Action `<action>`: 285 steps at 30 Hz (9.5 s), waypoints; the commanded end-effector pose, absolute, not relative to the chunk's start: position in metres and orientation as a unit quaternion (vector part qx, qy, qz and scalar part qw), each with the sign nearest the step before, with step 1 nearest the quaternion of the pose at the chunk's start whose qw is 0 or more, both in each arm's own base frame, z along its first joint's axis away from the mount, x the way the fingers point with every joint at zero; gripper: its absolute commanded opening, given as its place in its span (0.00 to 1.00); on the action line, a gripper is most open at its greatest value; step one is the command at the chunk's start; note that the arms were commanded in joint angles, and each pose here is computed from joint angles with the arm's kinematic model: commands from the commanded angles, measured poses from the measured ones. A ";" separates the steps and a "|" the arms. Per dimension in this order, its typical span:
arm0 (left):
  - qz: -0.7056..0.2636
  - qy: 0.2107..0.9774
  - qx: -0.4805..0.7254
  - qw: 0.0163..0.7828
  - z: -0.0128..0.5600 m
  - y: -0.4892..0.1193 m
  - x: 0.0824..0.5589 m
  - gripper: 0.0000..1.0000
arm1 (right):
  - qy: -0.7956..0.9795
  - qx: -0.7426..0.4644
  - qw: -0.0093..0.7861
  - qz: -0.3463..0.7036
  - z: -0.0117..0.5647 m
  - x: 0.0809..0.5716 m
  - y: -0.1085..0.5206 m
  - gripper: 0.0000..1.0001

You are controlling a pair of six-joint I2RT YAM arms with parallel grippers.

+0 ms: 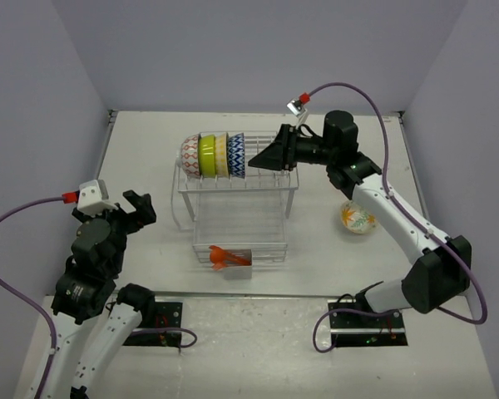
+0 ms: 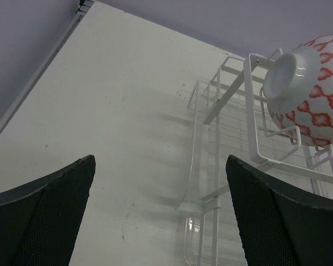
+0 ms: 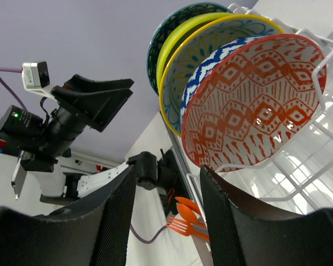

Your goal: Unload the bowls from the dish rack

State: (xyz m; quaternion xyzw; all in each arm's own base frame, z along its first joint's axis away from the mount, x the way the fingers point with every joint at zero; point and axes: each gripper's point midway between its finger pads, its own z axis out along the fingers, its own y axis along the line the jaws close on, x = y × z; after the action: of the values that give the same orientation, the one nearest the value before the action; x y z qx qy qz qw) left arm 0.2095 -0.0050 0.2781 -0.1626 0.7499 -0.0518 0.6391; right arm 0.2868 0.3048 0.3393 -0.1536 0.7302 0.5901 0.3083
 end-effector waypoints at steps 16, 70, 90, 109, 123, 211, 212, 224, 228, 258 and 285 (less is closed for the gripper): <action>-0.051 0.745 -0.162 0.646 0.281 -0.005 0.214 1.00 | 0.672 -0.209 0.277 0.654 0.346 0.298 0.345 0.39; -0.050 0.748 -0.160 0.642 0.279 -0.006 0.215 1.00 | 0.638 -0.206 0.354 0.652 0.391 0.291 0.329 0.00; -0.048 0.742 -0.168 0.648 0.282 -0.003 0.212 1.00 | 0.619 -0.268 0.434 0.597 0.447 0.245 0.295 0.00; -0.227 0.700 -0.040 0.676 0.442 -0.074 0.202 1.00 | 0.742 -0.284 0.523 0.309 0.401 0.218 0.203 0.00; -0.437 0.721 0.177 0.508 0.481 -0.222 0.208 1.00 | 0.706 -0.572 0.396 0.135 0.334 0.140 0.234 0.00; -0.382 0.797 0.131 0.450 0.339 -0.241 0.175 0.22 | 0.634 -0.603 0.475 0.094 0.305 0.143 0.297 0.00; -0.388 0.792 0.128 0.453 0.345 -0.241 0.174 0.41 | 0.634 -0.604 0.473 0.093 0.305 0.143 0.296 0.00; -0.304 0.854 0.146 0.395 0.297 -0.265 0.205 1.00 | 0.634 -0.622 0.452 0.081 0.316 0.140 0.312 0.00; -0.301 0.859 0.162 0.382 0.288 -0.271 0.204 0.76 | 0.627 -0.627 0.454 0.080 0.321 0.138 0.318 0.00; -0.239 0.767 -0.026 0.594 0.435 -0.117 0.187 0.00 | 0.571 -0.437 0.617 0.320 0.434 0.098 0.243 0.99; -0.136 0.755 -0.167 0.619 0.439 -0.096 0.329 0.00 | 0.672 -0.044 0.713 0.197 0.406 0.225 0.113 0.99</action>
State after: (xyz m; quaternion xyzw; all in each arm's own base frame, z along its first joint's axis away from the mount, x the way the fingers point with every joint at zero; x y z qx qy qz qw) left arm 0.3099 -0.0710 0.3972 -0.1851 0.7920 -0.0075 0.5817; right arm 0.2206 0.1067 0.4083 -0.0377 0.6730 0.1929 0.7131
